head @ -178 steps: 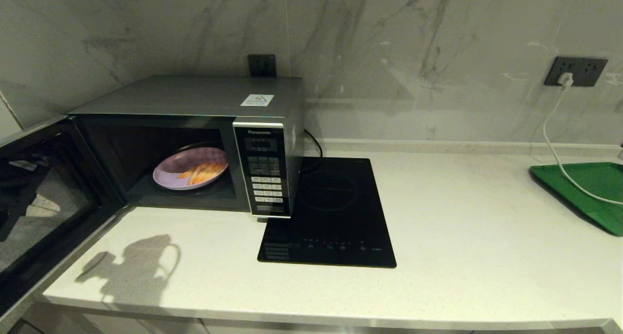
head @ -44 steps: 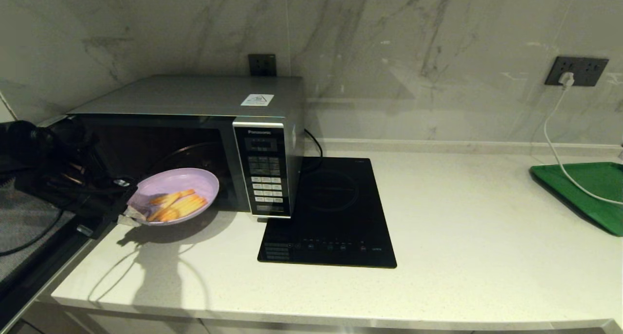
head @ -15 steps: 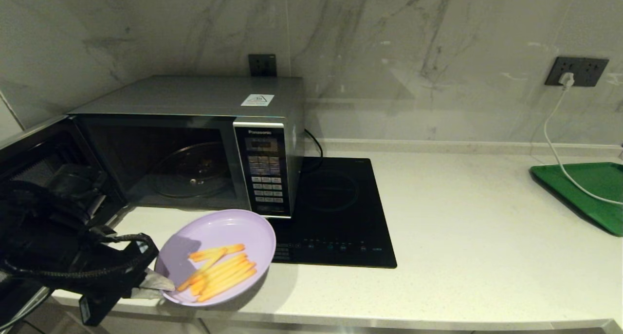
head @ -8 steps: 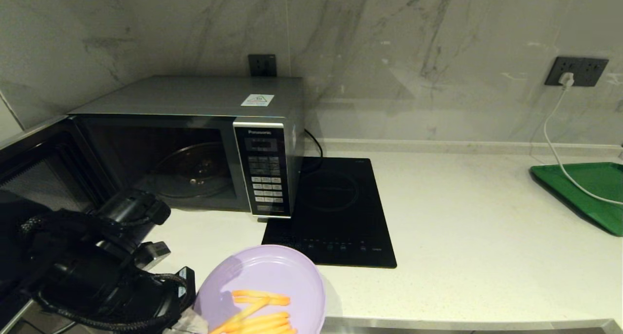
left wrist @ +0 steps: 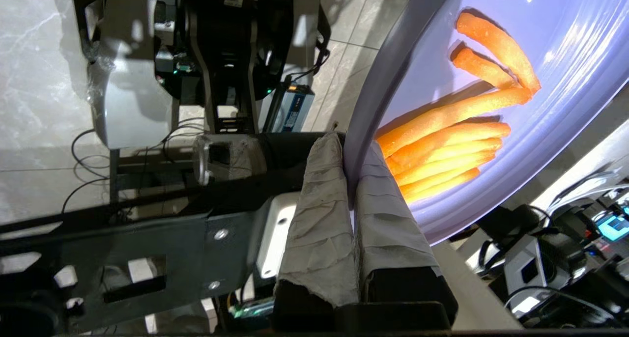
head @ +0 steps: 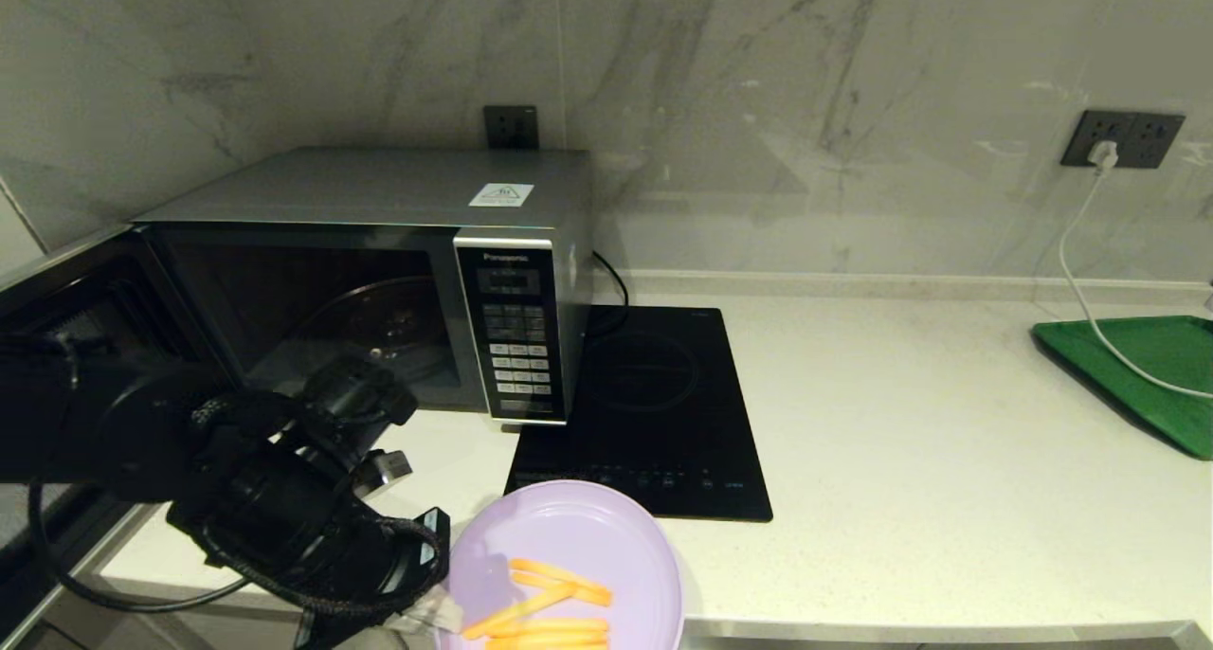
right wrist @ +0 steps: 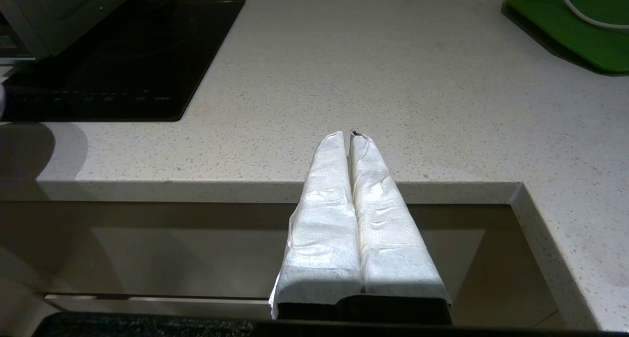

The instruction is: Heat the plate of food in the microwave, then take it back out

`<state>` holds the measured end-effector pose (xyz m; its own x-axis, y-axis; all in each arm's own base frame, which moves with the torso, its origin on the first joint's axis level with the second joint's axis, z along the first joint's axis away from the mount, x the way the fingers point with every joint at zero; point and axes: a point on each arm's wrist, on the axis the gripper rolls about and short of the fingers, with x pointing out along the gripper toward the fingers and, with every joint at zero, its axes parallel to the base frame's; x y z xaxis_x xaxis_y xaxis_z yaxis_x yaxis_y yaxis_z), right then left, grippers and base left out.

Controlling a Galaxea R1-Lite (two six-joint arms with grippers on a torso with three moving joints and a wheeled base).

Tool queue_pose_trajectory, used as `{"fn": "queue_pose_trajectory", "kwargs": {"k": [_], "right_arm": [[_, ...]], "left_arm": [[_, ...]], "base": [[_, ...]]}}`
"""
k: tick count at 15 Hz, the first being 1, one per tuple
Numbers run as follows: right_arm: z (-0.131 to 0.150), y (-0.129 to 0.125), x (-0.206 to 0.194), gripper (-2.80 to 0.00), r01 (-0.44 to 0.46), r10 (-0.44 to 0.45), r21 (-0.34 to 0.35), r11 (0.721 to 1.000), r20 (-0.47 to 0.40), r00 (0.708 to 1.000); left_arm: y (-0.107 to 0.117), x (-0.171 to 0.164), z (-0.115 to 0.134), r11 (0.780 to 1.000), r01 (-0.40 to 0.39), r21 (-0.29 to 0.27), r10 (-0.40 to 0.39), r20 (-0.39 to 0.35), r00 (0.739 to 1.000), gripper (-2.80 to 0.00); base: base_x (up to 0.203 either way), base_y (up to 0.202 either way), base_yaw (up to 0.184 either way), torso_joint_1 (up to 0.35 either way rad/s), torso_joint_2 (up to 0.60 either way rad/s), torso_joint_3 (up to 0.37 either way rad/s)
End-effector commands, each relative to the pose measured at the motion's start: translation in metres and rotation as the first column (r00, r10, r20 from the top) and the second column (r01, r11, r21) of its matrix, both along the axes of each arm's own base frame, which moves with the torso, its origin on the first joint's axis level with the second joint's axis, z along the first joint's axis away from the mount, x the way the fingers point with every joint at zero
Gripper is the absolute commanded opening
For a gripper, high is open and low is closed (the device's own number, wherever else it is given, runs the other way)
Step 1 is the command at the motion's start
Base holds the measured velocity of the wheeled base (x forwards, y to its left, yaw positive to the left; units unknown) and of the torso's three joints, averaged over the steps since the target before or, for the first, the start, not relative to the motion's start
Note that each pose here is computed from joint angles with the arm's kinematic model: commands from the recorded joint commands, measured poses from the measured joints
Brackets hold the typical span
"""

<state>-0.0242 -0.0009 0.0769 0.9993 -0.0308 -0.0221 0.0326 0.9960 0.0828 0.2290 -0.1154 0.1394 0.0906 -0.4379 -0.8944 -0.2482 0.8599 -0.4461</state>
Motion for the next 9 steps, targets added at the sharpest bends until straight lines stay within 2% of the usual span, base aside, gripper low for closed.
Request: {"fn": "queue_pose_trajectory", "kwargs": {"k": [1,3,7,9], "right_arm": [[0.0,0.0,0.0,-2.8,0.0,0.0,0.001,1.0,-0.001,1.0],[0.0,0.0,0.0,-2.8,0.0,0.0,0.001,1.0,0.001,1.0],[0.0,0.0,0.0,-2.8,0.0,0.0,0.001,1.0,0.001,1.0],[0.0,0.0,0.0,-2.8,0.0,0.0,0.001,1.0,0.001,1.0]], "left_arm": [[-0.016,0.016,-0.009,1.0,0.001,0.008,-0.001,-0.035,0.999,-2.8],[-0.028,0.024,-0.013,1.0,-0.016,0.021,0.017,-0.048,0.999,-2.8],[-0.04,0.048,-0.024,0.99,-0.06,0.127,0.06,0.008,0.998,-2.8],[-0.045,0.058,-0.023,0.989,-0.071,0.127,0.068,0.028,0.997,-2.8]], "base": [[0.0,0.0,0.0,0.0,0.0,0.0],[0.0,0.0,0.0,0.0,0.0,0.0],[0.0,0.0,0.0,0.0,0.0,0.0],[0.0,0.0,0.0,0.0,0.0,0.0]]}}
